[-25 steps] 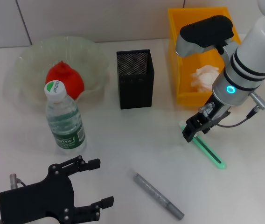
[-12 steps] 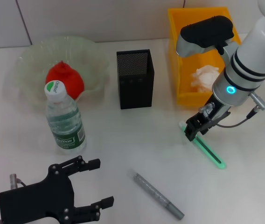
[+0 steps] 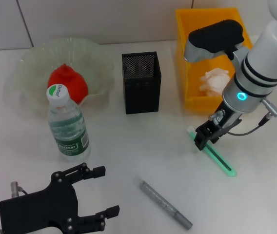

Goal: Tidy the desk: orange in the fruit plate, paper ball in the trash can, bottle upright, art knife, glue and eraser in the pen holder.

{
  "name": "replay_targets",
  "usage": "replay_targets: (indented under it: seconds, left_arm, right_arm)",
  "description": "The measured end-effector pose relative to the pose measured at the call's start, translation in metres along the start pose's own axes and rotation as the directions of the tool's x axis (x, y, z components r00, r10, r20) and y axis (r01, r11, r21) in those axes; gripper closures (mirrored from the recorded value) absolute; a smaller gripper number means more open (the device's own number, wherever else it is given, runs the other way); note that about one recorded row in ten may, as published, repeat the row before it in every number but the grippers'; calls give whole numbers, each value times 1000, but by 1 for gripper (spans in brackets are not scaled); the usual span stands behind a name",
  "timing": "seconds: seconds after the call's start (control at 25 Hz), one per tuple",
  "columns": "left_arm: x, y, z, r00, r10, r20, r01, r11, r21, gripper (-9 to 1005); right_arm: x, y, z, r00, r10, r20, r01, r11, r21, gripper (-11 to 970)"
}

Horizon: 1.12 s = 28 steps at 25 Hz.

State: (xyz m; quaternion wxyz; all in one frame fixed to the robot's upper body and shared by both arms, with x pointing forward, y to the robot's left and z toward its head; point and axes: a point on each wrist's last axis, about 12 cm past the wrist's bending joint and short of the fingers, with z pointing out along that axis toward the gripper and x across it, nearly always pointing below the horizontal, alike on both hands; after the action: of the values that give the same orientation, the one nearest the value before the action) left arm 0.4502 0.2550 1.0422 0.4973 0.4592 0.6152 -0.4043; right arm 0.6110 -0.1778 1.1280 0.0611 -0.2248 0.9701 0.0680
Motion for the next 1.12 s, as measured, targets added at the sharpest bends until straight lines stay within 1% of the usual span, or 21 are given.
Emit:
replay_targets:
  seconds: [0.4, 0.6, 0.76, 0.88, 0.96, 1.04, 1.12]
  left_arm:
    - [0, 0, 0, 1000, -1, 0, 1, 1000, 0, 182]
    - [3, 0, 2, 1000, -13, 0, 13, 1000, 7, 182]
    - [3, 0, 3, 1000, -14, 1, 14, 1000, 10, 182]
    - [2, 0, 3, 1000, -13, 3, 13, 1000, 13, 183]
    - [2, -1, 3, 1000, -13, 6, 13, 1000, 17, 183]
    - [2, -1, 3, 1000, -14, 9, 14, 1000, 20, 183]
    - [2, -2, 3, 1000, -15, 12, 15, 1000, 23, 183]
  right_arm:
    - [0, 0, 3, 1000, -19, -11, 19, 1000, 1, 587]
    - [-1, 1, 5, 1000, -24, -19, 24, 1000, -2, 763]
    - [-1, 1, 3, 1000, -23, -12, 23, 1000, -6, 795]
    - [-1, 2, -3, 1000, -26, 12, 26, 999, -22, 802]
    - [-1, 5, -9, 999, -29, 37, 31, 998, -50, 802]
    - [0, 6, -19, 996, -31, 80, 38, 996, -86, 801]
    - [1, 4, -35, 990, -27, 139, 44, 992, -120, 801]
